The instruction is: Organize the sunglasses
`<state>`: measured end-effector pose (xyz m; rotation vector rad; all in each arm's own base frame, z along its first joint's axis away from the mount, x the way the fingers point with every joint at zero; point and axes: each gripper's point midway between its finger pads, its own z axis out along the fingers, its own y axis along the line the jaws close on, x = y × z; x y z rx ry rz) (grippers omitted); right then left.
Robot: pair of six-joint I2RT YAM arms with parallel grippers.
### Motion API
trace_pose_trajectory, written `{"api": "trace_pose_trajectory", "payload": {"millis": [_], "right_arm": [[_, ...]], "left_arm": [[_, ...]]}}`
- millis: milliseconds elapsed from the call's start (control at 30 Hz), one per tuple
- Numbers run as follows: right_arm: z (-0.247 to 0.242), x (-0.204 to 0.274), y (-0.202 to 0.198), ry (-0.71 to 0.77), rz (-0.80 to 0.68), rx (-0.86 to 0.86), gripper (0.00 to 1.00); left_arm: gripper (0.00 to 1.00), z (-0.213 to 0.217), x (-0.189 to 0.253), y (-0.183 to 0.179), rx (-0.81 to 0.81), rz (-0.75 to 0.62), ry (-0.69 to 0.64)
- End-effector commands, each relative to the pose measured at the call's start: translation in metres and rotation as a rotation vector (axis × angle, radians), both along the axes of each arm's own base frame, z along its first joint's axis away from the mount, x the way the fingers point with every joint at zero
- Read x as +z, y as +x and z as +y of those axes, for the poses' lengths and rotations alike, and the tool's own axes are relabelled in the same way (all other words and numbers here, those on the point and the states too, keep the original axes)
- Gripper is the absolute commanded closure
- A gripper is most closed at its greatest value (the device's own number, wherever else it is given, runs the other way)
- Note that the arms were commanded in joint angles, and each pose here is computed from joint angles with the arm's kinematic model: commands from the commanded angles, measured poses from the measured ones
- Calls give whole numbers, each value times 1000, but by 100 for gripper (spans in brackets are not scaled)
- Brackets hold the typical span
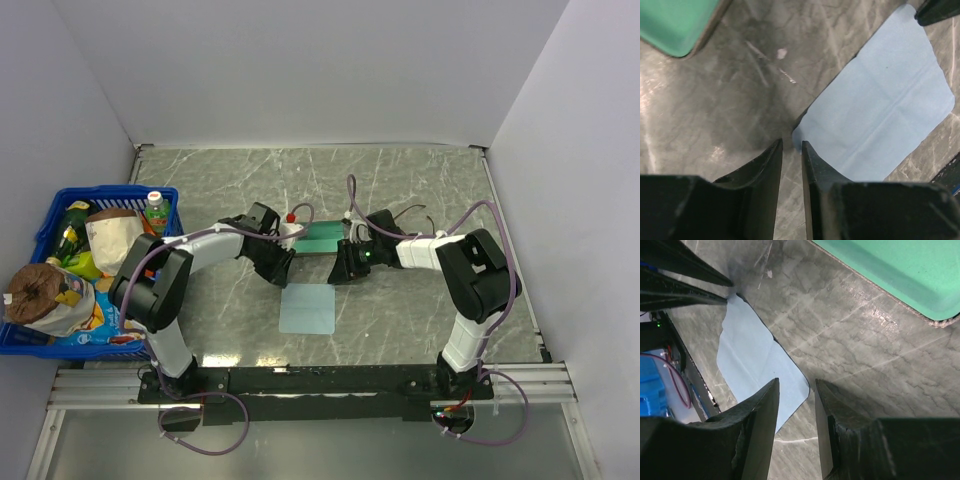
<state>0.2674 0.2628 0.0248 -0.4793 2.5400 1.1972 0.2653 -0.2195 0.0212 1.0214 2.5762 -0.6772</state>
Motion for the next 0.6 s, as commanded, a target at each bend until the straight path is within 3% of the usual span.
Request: {"api": "trace_pose_trajectory", "payload": {"millis": [0, 333, 567], "right_arm": [[-3, -7, -4, -26, 2, -18, 57], [-5, -5, -5, -26, -4, -32, 57], [-9, -2, -4, -17, -9, -43, 56]], "left_arm": [[72, 6, -9, -1, 45, 44, -8], [70, 2, -13, -9, 58, 116, -65], [59, 4, -14, -10, 77, 153, -109]]}}
